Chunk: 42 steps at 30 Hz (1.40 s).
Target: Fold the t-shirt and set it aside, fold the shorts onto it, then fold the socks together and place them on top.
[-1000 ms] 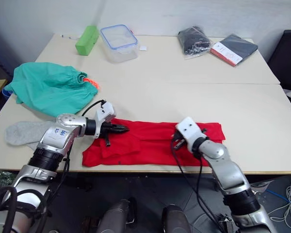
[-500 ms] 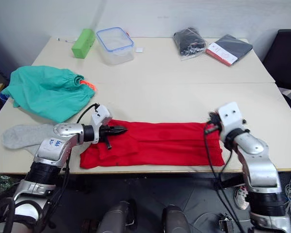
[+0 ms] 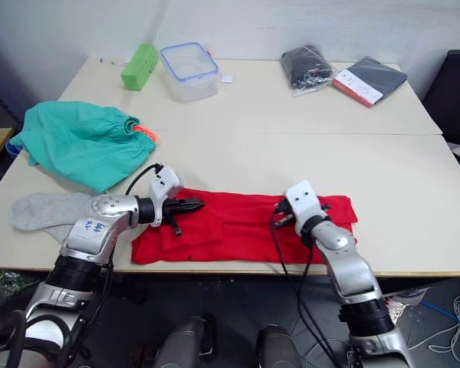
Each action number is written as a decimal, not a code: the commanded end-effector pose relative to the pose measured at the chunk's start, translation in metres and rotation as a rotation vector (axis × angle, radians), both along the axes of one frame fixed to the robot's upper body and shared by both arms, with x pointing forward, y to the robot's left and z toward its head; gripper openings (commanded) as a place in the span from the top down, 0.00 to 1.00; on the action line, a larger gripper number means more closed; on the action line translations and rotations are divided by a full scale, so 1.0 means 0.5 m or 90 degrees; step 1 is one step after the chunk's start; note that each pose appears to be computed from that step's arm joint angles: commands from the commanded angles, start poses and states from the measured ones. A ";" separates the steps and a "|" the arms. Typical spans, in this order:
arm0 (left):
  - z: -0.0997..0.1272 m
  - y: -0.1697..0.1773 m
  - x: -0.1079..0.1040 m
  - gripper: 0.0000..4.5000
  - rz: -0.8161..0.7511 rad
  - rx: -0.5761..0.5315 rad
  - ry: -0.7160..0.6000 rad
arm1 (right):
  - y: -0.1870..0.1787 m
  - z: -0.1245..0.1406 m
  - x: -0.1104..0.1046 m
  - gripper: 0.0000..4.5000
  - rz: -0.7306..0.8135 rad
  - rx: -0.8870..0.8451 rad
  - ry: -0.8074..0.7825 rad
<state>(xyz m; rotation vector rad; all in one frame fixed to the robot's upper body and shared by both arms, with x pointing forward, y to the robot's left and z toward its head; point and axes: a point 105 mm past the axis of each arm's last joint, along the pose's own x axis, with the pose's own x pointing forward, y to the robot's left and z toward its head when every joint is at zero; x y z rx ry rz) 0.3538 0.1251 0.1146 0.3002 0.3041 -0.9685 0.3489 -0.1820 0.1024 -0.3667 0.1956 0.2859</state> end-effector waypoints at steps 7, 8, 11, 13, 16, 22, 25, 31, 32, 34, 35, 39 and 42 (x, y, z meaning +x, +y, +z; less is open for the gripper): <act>-0.009 0.030 -0.036 1.00 -0.036 0.037 -0.020 | -0.167 -0.024 -0.045 1.00 -0.174 0.058 0.032; -0.008 0.035 -0.040 1.00 -0.038 0.040 -0.020 | -0.164 -0.019 -0.048 1.00 -0.172 0.069 0.020; 0.028 0.061 -0.030 1.00 -0.035 0.047 -0.044 | -0.144 0.052 -0.069 1.00 -0.129 0.129 -0.059; 0.056 0.064 -0.019 1.00 -0.041 0.042 -0.059 | -0.140 0.084 -0.087 1.00 -0.101 0.125 -0.077; 0.091 0.054 -0.007 1.00 -0.071 0.043 -0.072 | -0.134 0.110 -0.124 1.00 -0.060 0.137 -0.056; 0.109 0.033 0.001 0.81 -0.178 0.074 -0.060 | -0.095 0.097 -0.212 0.80 0.021 0.172 0.069; 0.107 0.024 0.022 0.60 -0.215 0.107 -0.059 | -0.084 0.071 -0.253 0.57 0.031 0.169 0.143; 0.118 -0.017 0.066 0.19 -0.274 0.121 -0.053 | -0.075 0.059 -0.292 0.10 0.029 0.141 0.160; 0.122 -0.029 0.066 0.13 -0.289 0.112 -0.050 | -0.070 0.062 -0.294 0.04 0.036 0.141 0.154; 0.130 -0.060 0.064 0.00 -0.325 0.092 -0.040 | -0.048 0.073 -0.304 0.00 0.078 0.142 0.136; 0.132 -0.077 0.062 0.00 -0.345 0.083 -0.033 | -0.032 0.081 -0.310 0.00 0.109 0.143 0.126; 0.137 -0.154 0.058 0.00 -0.402 0.069 -0.022 | 0.004 0.097 -0.321 0.00 0.174 0.126 0.091; 0.136 -0.207 0.073 0.00 -0.374 0.066 -0.029 | 0.004 0.099 -0.306 0.00 0.168 0.092 0.062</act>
